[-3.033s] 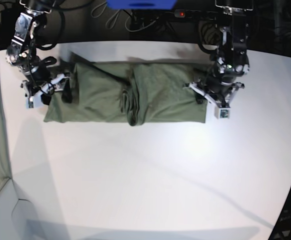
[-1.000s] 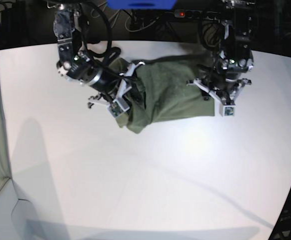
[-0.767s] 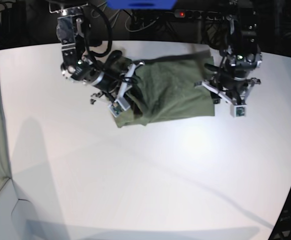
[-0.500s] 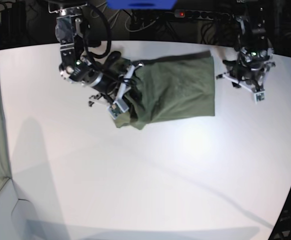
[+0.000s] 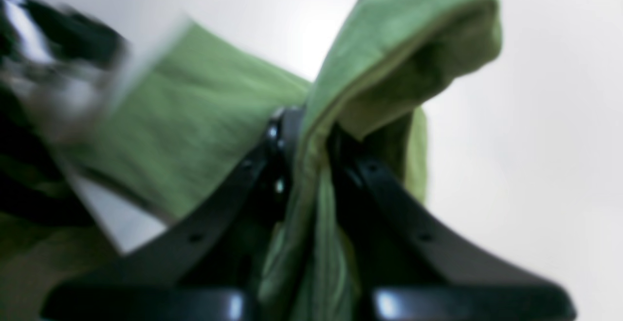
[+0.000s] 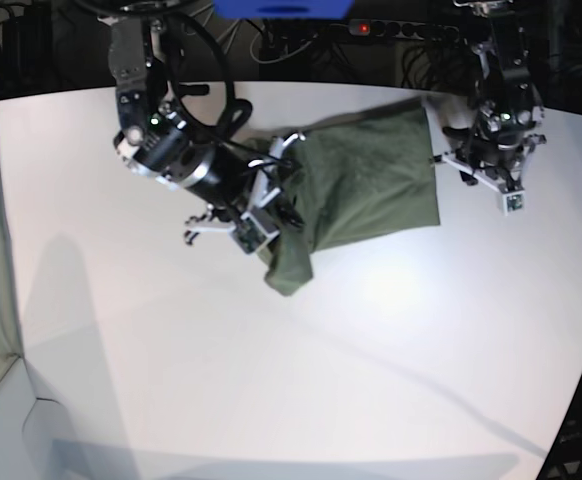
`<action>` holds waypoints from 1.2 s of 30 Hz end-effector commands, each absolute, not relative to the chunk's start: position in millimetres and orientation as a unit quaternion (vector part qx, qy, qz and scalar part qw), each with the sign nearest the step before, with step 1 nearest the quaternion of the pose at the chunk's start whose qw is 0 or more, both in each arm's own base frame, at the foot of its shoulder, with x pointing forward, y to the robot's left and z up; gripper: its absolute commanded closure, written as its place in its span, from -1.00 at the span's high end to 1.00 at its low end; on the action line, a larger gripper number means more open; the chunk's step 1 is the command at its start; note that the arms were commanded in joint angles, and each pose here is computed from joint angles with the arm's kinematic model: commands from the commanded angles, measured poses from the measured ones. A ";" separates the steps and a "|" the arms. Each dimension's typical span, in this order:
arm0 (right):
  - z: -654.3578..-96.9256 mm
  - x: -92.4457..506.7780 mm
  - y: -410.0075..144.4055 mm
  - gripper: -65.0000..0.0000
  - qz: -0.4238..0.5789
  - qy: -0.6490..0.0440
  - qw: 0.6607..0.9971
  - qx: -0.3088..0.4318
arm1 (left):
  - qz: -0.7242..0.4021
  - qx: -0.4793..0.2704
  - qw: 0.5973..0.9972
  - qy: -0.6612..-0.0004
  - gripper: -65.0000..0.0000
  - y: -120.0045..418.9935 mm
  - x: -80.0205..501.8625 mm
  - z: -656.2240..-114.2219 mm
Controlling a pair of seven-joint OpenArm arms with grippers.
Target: Layout the t-shirt on the table in an organized manner, then fold the t-shirt properly
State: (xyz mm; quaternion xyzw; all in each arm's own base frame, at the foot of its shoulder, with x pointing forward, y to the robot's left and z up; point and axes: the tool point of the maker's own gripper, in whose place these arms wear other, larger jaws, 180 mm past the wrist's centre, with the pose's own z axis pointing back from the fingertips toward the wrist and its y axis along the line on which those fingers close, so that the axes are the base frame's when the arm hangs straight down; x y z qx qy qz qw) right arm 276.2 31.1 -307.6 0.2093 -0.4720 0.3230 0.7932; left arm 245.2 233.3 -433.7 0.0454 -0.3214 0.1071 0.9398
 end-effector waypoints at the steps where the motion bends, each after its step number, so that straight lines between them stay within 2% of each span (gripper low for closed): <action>1: -290.9 277.1 45.3 -1.00 0.327 -0.494 0.773 0.228 | 0.092 0.030 0.950 -0.298 -0.42 220.5 239.7 -440.6; 5: -288.3 267.4 74.9 -1.00 0.335 -0.487 0.763 0.262 | 0.069 0.022 0.953 -0.294 -0.72 207.2 241.6 -442.4; 8: -288.1 271.1 92.6 -1.00 0.341 -0.483 0.757 0.279 | 0.070 0.021 0.953 -0.294 -0.84 207.1 241.5 -442.5; 17: -310.7 276.8 145.3 -1.00 0.382 -0.436 0.750 0.318 | 0.068 0.021 0.954 -0.291 -0.85 207.5 237.7 -444.0; 24: -323.8 282.8 163.8 -1.00 0.422 -0.410 0.744 0.316 | 0.068 0.023 0.955 -0.289 -0.85 208.6 236.4 -444.5; 31: -339.1 260.5 197.1 -1.00 0.498 -0.370 0.717 0.318 | 0.069 0.023 0.954 -0.289 -0.85 209.1 236.3 -444.5; 36: -342.8 248.4 215.7 -1.00 0.514 -0.372 0.695 0.340 | 0.071 0.024 0.955 -0.289 -0.85 209.7 235.9 -444.9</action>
